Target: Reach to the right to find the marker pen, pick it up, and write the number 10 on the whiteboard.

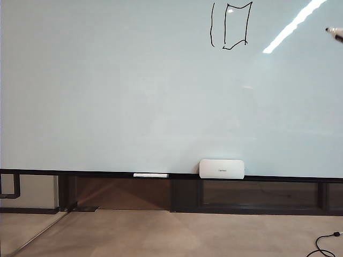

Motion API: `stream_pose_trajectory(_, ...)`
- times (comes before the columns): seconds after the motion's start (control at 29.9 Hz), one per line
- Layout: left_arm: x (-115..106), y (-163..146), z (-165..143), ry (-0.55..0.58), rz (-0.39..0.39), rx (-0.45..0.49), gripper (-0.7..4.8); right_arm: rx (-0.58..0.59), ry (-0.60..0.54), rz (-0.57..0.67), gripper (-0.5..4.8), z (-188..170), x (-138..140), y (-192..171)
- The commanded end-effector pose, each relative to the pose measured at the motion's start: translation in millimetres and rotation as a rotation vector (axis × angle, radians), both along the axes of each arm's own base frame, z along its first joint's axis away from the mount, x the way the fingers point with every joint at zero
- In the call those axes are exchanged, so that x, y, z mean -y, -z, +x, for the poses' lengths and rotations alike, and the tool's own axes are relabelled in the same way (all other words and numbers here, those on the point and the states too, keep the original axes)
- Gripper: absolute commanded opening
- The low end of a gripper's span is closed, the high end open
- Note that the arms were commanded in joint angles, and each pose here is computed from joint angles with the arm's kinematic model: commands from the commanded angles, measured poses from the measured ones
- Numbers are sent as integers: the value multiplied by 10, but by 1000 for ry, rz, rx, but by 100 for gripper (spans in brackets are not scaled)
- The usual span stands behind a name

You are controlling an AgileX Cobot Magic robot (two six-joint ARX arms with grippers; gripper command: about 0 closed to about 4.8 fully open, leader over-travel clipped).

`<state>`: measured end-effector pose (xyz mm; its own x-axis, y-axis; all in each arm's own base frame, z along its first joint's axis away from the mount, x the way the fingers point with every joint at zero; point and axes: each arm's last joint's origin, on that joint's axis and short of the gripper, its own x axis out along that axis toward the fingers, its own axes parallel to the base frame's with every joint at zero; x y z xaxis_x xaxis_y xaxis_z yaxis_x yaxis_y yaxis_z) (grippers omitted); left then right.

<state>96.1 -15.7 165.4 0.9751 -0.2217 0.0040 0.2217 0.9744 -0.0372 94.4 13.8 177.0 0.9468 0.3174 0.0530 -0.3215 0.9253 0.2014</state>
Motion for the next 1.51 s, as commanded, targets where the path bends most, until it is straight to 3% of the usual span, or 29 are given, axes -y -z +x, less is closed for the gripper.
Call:
stream_pose_trajectory(0.03, 1, -14, -1, 3, 7, 9, -6, -37, 13, -19, -2, 18, 2, 100)
stream_pose_trajectory(0.2, 1, -14, -1, 3, 10, 10, -6, -40, 23, -65, -2, 18, 5, 116)
stream_pose_trajectory(1.51, 1, -14, -1, 3, 25, 13, -6, -60, 37, -66, -1, 19, 10, 134)
